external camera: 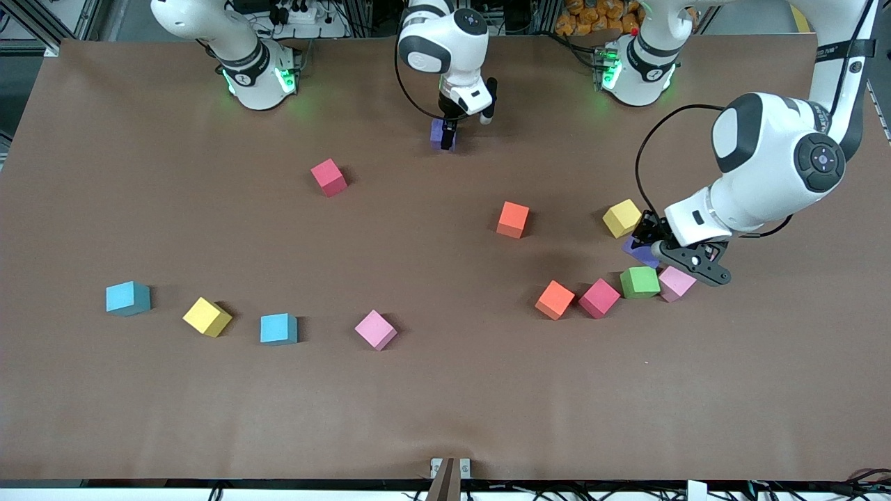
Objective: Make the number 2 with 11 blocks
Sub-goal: 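Set down the purple block and open the right gripper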
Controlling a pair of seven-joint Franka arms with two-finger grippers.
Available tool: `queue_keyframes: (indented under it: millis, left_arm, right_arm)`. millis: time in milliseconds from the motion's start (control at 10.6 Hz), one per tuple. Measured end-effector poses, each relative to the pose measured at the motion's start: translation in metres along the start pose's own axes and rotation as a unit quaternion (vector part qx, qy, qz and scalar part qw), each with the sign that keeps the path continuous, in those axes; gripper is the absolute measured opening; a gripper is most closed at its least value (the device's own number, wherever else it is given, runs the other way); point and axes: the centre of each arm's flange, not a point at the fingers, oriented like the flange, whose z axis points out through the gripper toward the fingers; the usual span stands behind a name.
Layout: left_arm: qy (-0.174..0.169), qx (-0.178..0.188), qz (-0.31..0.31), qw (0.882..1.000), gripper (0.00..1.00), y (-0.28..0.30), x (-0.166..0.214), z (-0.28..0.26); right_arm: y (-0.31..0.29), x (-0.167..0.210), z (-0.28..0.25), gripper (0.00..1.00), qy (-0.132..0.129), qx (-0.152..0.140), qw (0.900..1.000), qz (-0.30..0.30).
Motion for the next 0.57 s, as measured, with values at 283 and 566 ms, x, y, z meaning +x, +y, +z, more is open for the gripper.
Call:
queue_keyframes:
  millis: [283, 566]
  left_arm:
    - [-0.009, -0.005, 0.003, 1.000, 0.52, 0.003, 0.004, -0.013]
    - [-0.031, 0.006, 0.026, 0.999, 0.52, 0.014, 0.003, -0.009]
  right_arm:
    - [0.002, 0.001, -0.002, 1.00, 0.002, -0.001, 1.000, 0.002]
    - [0.009, 0.000, -0.012, 1.00, 0.008, -0.005, 1.000, 0.005]
